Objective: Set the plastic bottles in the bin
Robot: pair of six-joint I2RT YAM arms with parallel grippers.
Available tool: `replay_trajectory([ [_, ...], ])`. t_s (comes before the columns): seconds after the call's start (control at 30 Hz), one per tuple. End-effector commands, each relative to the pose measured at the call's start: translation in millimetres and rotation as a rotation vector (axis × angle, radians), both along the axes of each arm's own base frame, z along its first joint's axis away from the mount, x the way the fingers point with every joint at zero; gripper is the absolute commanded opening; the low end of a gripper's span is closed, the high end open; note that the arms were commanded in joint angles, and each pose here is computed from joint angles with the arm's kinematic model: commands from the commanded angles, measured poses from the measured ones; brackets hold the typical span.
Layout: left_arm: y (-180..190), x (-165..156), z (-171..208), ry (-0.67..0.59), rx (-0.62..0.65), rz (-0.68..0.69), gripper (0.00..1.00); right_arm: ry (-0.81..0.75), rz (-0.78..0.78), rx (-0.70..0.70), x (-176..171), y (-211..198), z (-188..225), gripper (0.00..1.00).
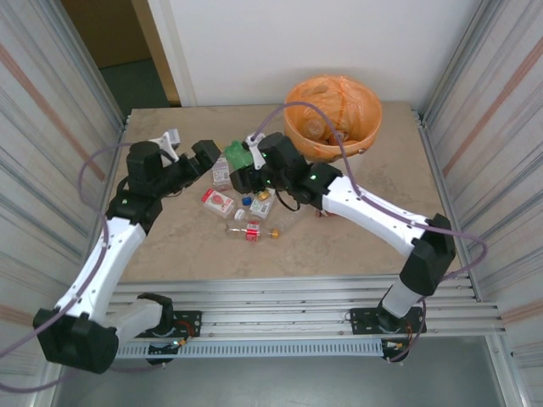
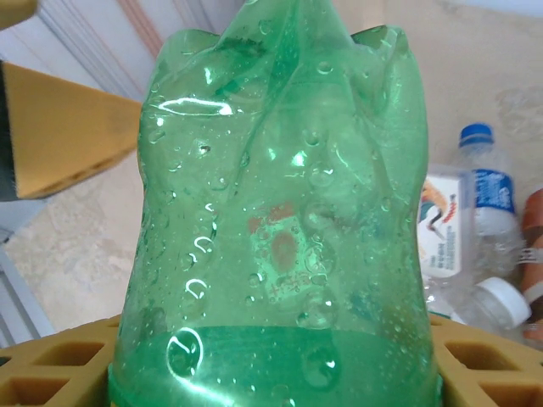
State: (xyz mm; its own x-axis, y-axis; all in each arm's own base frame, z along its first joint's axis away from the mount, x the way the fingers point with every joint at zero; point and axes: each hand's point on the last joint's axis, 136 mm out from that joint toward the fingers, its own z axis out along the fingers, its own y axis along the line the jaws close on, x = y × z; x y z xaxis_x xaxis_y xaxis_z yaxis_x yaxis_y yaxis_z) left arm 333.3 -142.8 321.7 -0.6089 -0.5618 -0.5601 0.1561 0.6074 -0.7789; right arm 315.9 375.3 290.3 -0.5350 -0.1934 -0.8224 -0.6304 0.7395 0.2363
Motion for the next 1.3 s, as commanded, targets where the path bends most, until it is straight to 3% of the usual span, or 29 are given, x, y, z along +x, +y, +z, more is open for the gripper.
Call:
replay_trajectory([
  [0.0,23.8,-10.6,-0.1,-0.055,0.097,0.093,0.99,-0.1,-0.049,0.027,2.3,-32.4,53.5,0.38],
  [0.23,52.6,-24.8,-11.2,-0.083,0.191,0.202,0.99,-0.221,-0.17,0.038,27.3,-102.3,127.3,0.37],
  [0.5,61.7,-35.9,-45.5,-0.006,0.243,0.204,0.99,-0.229,-0.334,0.014,85.0,-179.5,147.6,0.37],
  [0.9,68.5,-42.0,-81.3,0.086,0.257,0.224,0.99,-0.11,-0.429,-0.133,173.2,-223.4,93.7,0.4],
  [1.17,82.5,-43.4,-97.3,0.156,0.281,0.282,0.99,-0.024,-0.486,-0.191,198.1,-255.8,52.9,0.43],
  [1.27,84.7,-43.7,-103.7,0.185,0.279,0.296,0.99,0.001,-0.496,-0.196,202.3,-261.8,41.7,0.51],
])
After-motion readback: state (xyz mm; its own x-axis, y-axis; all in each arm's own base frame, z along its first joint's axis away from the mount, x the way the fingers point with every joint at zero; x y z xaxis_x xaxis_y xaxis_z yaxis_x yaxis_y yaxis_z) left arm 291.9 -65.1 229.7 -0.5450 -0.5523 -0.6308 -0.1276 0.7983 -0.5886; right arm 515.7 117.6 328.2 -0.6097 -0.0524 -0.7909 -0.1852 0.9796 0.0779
